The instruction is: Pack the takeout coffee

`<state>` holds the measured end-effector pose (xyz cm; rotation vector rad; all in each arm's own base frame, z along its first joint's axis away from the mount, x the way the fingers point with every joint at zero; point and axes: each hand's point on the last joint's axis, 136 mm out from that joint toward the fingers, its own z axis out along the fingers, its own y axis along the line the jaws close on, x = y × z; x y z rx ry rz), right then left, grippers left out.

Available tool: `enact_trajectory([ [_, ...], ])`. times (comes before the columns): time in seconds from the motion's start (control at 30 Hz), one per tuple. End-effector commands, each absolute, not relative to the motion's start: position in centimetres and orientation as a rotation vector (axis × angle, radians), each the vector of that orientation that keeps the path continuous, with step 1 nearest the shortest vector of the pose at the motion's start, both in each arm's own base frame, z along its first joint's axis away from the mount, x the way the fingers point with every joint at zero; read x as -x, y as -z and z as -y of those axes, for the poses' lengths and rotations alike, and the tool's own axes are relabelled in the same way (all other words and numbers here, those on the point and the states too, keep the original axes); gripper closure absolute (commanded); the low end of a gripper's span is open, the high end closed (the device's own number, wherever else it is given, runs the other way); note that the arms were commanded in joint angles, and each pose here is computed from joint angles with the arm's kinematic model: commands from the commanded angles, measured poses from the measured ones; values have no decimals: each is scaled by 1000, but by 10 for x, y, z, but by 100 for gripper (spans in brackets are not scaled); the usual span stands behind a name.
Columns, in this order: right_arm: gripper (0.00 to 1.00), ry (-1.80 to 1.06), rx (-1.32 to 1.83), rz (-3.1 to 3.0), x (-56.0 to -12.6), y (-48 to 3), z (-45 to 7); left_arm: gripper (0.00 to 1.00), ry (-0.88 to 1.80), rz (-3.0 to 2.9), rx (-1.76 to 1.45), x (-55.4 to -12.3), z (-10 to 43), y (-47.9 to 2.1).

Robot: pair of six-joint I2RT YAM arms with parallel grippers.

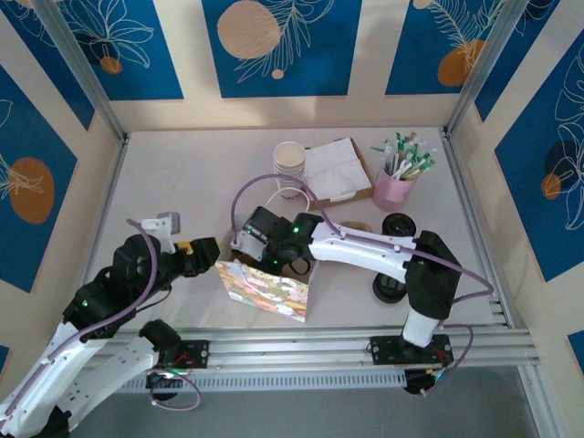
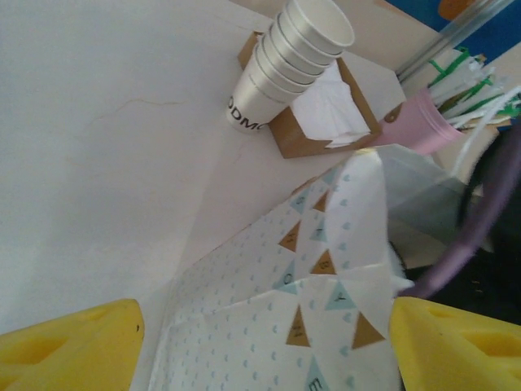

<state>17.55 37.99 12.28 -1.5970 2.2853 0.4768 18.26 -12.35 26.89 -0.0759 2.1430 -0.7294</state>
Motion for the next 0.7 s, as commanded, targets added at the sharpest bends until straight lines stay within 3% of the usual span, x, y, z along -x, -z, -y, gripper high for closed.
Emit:
enact_trajectory([
  [0.0,100,-404,1623,-2351,-178,-97,-375,21,755,-2123,18,-179,127,-284],
  [0.27,100,-332,1636,-2404,-179,-72,-367,21,754,-2140,5,-180,130,-283],
  [0.67,100,-464,1573,-2298,-180,-116,-383,21,766,-2141,2,-181,133,-283],
])
